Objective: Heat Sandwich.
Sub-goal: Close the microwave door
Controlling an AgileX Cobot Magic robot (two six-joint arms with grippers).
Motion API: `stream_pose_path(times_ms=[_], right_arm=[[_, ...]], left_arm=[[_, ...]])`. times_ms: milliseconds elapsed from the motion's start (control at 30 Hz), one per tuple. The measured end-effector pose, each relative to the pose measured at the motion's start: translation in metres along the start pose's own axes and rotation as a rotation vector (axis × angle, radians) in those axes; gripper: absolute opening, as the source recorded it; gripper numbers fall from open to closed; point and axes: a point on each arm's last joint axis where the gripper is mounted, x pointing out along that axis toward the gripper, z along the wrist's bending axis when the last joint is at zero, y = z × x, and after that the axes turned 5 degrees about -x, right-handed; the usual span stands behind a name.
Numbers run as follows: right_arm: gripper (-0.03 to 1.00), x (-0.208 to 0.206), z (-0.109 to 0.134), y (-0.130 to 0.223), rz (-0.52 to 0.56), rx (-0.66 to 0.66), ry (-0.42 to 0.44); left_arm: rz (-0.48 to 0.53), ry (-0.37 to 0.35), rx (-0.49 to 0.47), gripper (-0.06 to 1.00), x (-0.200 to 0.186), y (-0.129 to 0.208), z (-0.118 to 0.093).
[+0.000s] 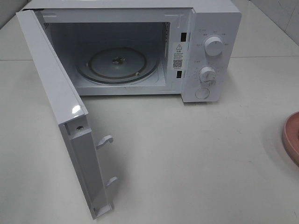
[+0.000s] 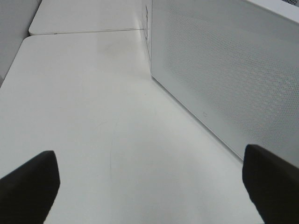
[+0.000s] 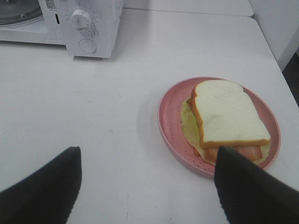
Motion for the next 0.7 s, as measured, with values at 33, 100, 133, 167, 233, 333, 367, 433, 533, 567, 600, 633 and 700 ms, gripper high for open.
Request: stream_pose_path(times_ms=[33, 100, 133, 167, 233, 333, 367, 433, 533, 567, 600, 633, 700], right_arm=[[0.76, 0.0, 0.0, 0.0, 0.0, 0.0, 0.0], [0.76, 0.0, 0.0, 0.0, 0.0, 0.0, 0.0], [0.76, 0.0, 0.0, 0.0, 0.0, 0.0, 0.0], [0.76, 0.0, 0.0, 0.0, 0.0, 0.0, 0.0], [0.76, 0.0, 0.0, 0.0, 0.0, 0.0, 0.0], [0.76, 0.0, 0.0, 0.0, 0.0, 0.0, 0.0], [0.76, 0.0, 0.0, 0.0, 0.0, 0.0, 0.0], [0.76, 0.0, 0.0, 0.0, 0.0, 0.0, 0.0], [0.76, 0.0, 0.0, 0.0, 0.0, 0.0, 0.0], [0.76, 0.0, 0.0, 0.0, 0.0, 0.0, 0.0], [0.76, 0.0, 0.0, 0.0, 0.0, 0.0, 0.0], [0.76, 0.0, 0.0, 0.0, 0.0, 0.0, 0.0], [0.76, 0.0, 0.0, 0.0, 0.0, 0.0, 0.0]], left_arm=[[0.0, 0.001, -0.001, 1.0, 0.0, 0.0, 0.0], [0.0, 0.008, -0.005, 1.0, 0.0, 0.0, -0.001], [-0.001, 0.009, -0.006, 1.0, 0.0, 0.0, -0.001], [-0.001, 0.009, -0.006, 1.0, 0.0, 0.0, -0.001], [-0.002, 0.037, -0.022, 1.0, 0.0, 0.0, -0.003], [-0.008, 0.07, -0.042, 1.0, 0.0, -0.001, -0.006], [-0.013, 0.102, -0.061, 1.0, 0.0, -0.001, -0.009], [-0.018, 0.124, -0.073, 1.0, -0.001, -0.002, -0.011], [-0.045, 0.147, -0.091, 1.0, -0.001, -0.005, -0.013], [-0.057, 0.152, -0.095, 1.0, -0.001, -0.006, -0.013], [-0.07, 0.157, -0.101, 1.0, -0.001, -0.007, -0.014], [-0.077, 0.16, -0.107, 1.0, 0.0, -0.009, -0.014], [-0.073, 0.156, -0.1, 1.0, 0.004, -0.014, -0.013]])
